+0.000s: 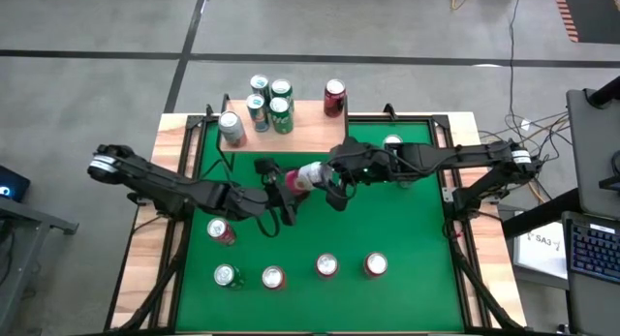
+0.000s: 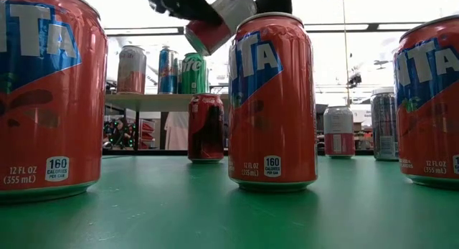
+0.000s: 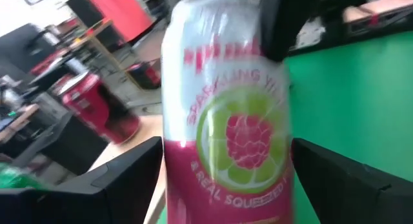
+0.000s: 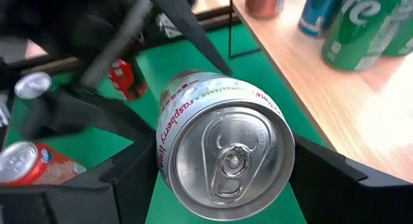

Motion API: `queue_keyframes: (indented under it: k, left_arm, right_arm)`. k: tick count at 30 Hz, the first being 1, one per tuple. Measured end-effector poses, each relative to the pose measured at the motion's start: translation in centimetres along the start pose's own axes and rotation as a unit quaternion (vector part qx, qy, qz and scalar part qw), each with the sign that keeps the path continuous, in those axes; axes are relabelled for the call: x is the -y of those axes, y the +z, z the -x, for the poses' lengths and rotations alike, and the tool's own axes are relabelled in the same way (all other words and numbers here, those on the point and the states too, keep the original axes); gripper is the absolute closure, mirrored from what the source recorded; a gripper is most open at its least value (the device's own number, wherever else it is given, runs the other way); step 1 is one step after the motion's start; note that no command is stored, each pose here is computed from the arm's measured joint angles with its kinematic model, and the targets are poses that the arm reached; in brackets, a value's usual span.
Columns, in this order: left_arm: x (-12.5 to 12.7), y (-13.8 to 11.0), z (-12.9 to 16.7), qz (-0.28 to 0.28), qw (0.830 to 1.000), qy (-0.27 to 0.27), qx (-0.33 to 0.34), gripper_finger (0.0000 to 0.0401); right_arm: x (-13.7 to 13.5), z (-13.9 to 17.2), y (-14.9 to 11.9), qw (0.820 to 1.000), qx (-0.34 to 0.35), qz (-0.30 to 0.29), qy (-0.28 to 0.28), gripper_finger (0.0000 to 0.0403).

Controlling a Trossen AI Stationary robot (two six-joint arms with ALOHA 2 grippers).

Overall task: Place canned beverage on shelf
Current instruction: Put the white and red can on the shelf

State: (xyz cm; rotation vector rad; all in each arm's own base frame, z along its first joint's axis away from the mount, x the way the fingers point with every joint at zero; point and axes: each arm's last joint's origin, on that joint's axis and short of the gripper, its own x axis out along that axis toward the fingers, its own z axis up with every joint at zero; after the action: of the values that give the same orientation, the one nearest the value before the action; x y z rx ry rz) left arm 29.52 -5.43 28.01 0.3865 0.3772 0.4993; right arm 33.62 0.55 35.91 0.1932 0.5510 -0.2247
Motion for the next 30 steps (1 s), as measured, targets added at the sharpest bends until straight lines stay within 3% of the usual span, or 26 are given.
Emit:
queue_keyframes:
  k: [9, 14, 22, 30]
  left_arm:
    - [0.6, -0.5, -0.6, -0.013, 1.0, 0.018, -0.012, 0.0081]
    - [0.5, -0.5, -0.6, -0.014, 1.0, 0.02, -0.013, 0.0119]
    - [0.5, -0.2, -0.5, -0.005, 1.0, 0.023, -0.004, 0.012]
    - [-0.1, 0.1, -0.1, 0.013, 1.0, 0.021, 0.018, 0.012]
  right_arm:
    - [-0.1, 0.0, 0.2, 1.0, 0.008, 0.007, 0.006, 0.0122]
    - [-0.1, 0.0, 0.2, 1.0, 0.01, 0.015, 0.006, 0.0119]
    - [-0.1, 0.0, 0.3, 1.0, 0.017, 0.018, 0.006, 0.0073]
    - [0.0, 3.0, 2.1, 0.995, 0.095, 0.013, 0.025, 0.0051]
